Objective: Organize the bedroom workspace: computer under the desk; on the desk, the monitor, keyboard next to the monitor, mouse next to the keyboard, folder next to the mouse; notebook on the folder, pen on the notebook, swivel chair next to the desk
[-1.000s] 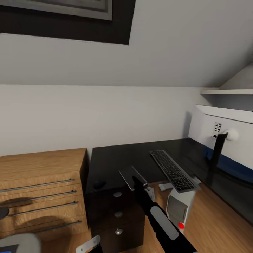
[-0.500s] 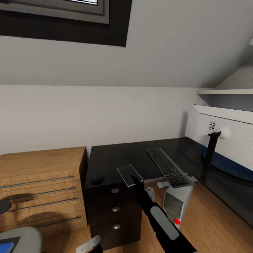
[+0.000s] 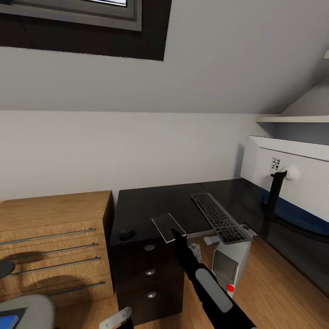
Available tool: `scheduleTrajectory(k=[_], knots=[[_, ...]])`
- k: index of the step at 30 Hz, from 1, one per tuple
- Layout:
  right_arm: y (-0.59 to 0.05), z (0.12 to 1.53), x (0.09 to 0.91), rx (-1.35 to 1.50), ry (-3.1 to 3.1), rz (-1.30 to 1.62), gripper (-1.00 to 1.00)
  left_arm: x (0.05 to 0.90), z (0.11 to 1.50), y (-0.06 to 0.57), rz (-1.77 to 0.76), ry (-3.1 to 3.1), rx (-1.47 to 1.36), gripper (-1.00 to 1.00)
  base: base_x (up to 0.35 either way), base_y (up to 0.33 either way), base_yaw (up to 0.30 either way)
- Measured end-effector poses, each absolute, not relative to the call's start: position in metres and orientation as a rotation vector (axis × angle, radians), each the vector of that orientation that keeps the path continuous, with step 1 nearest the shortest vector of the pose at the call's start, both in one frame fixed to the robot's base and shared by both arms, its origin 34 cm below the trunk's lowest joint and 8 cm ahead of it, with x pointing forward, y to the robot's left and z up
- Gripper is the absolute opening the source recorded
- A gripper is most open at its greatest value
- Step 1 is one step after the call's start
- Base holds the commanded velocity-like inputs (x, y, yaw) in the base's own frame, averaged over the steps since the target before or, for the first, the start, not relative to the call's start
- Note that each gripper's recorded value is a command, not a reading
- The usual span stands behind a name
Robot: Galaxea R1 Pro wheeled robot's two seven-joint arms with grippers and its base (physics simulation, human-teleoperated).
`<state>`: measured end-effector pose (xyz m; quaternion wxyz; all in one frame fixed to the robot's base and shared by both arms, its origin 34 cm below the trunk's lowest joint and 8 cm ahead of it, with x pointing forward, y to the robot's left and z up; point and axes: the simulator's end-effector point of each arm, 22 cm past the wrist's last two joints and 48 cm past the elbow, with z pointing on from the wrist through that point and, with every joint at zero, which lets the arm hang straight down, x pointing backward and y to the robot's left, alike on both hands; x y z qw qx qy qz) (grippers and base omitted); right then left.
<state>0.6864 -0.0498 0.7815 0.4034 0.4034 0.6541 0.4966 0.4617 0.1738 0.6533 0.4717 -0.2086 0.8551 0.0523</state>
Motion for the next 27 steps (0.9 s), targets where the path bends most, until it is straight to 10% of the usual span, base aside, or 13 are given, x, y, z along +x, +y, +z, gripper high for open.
scheduleTrajectory(k=[27], knots=[[-0.119, 0.749, 0.603, 0.729, 1.574, 0.873, 1.00, 0.463, 0.688, 0.176, 0.148, 2.116, -0.501, 1.00, 0.000, 0.000, 0.000]])
